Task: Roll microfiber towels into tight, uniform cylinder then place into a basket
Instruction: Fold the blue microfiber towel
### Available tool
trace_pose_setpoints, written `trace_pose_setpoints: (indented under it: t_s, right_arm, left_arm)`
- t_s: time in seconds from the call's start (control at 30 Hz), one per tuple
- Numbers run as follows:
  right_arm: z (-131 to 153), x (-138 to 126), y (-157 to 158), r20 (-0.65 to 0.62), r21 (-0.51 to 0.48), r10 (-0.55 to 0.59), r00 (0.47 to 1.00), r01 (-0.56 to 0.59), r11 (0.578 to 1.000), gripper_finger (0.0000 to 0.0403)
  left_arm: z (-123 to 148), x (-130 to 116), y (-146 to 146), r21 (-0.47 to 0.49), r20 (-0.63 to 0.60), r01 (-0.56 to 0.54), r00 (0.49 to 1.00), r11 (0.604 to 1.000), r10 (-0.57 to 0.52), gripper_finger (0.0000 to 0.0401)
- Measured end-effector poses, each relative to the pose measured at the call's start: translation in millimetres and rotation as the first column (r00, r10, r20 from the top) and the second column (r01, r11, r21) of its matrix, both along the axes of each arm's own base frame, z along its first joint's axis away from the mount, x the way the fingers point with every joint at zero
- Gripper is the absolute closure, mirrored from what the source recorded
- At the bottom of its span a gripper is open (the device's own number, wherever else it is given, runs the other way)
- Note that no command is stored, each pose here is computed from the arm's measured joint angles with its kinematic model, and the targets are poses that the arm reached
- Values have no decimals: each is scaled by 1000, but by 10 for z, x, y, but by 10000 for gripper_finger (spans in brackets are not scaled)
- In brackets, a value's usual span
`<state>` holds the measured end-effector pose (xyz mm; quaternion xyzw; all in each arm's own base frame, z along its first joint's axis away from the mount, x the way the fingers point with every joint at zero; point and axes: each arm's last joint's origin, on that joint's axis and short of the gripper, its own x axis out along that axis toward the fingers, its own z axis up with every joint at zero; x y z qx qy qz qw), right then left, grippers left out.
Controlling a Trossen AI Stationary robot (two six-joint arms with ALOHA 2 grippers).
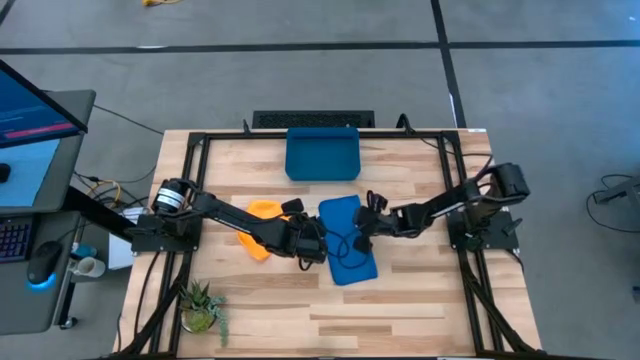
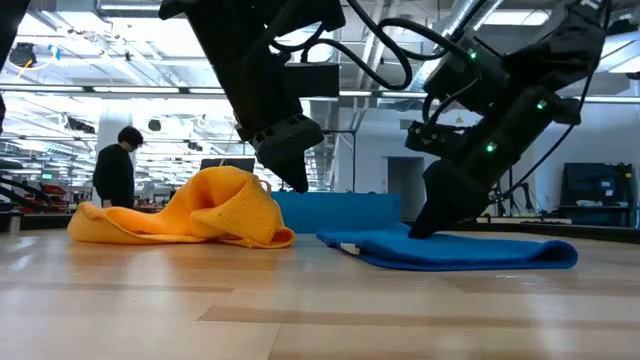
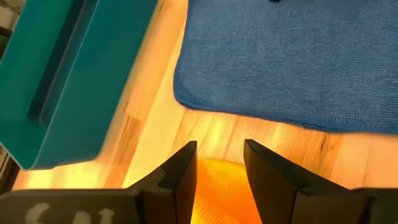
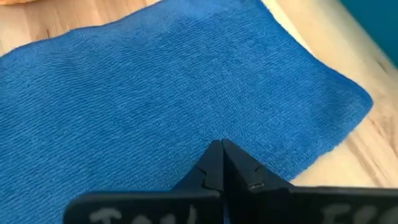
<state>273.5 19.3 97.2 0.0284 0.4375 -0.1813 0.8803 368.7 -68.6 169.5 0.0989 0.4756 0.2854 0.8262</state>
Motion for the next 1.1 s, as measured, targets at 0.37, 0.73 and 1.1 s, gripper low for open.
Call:
trace_pose_setpoints:
  t_s: [0.37,0.73,1.1]
  right_arm:
    - [199,-372,161,-169,96,-120,978,138,986,382]
    - [299,-417,329,-116,45,-74,990,79,996,381]
    - [305,-430,808,-65,261,185,981,-162,952,388]
  left_arm:
    - [-8,5,-9,-34,0,6,1000,999,-6,276]
    - [8,66,-30,-53,36,59,998,997,-57,276]
    - [-1,65,-47,-95,28,77,997,992,-75,276]
